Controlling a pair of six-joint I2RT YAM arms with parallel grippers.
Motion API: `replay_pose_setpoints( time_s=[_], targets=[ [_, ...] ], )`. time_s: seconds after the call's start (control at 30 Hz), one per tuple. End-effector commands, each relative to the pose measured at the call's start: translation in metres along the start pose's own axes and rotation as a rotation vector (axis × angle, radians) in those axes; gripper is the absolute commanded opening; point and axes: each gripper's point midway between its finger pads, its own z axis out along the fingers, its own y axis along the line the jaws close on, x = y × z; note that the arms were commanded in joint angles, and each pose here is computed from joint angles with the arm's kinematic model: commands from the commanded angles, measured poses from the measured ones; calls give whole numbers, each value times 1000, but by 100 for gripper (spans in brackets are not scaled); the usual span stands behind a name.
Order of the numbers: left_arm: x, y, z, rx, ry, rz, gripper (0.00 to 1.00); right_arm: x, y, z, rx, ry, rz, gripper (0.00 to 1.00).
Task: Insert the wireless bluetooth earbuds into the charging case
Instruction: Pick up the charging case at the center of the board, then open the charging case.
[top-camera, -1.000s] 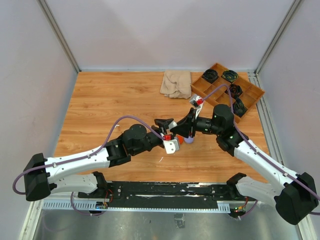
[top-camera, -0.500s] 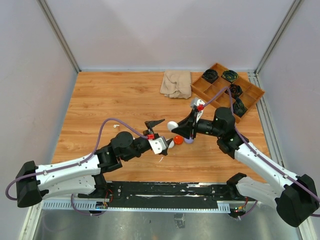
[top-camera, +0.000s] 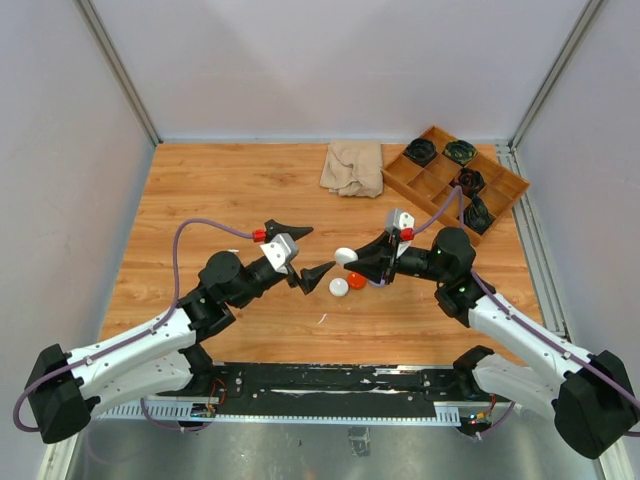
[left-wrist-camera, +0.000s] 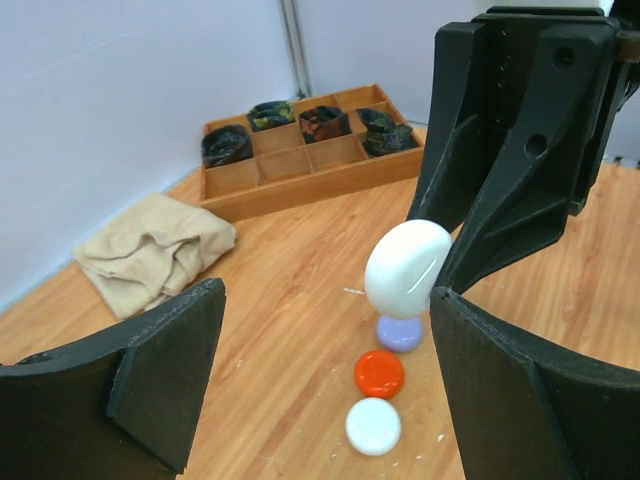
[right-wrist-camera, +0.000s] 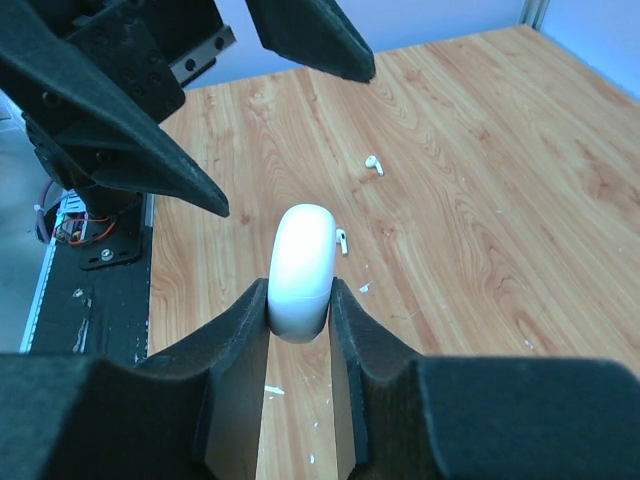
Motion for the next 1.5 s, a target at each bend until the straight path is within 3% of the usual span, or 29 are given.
replay_pose_setpoints(
  time_s=[0.0, 0.73, 1.47],
  targets=[
    [-11, -11, 3, 80, -68, -121, 89, -20, 5, -1, -40, -80, -101, 1],
    [-4, 6, 17, 72, -80, -303, 89, -16, 23, -1, -150, -111, -134, 1],
    [-19, 9, 21, 77, -36, -435, 89, 0, 27, -10, -174, -156, -486, 2]
  ],
)
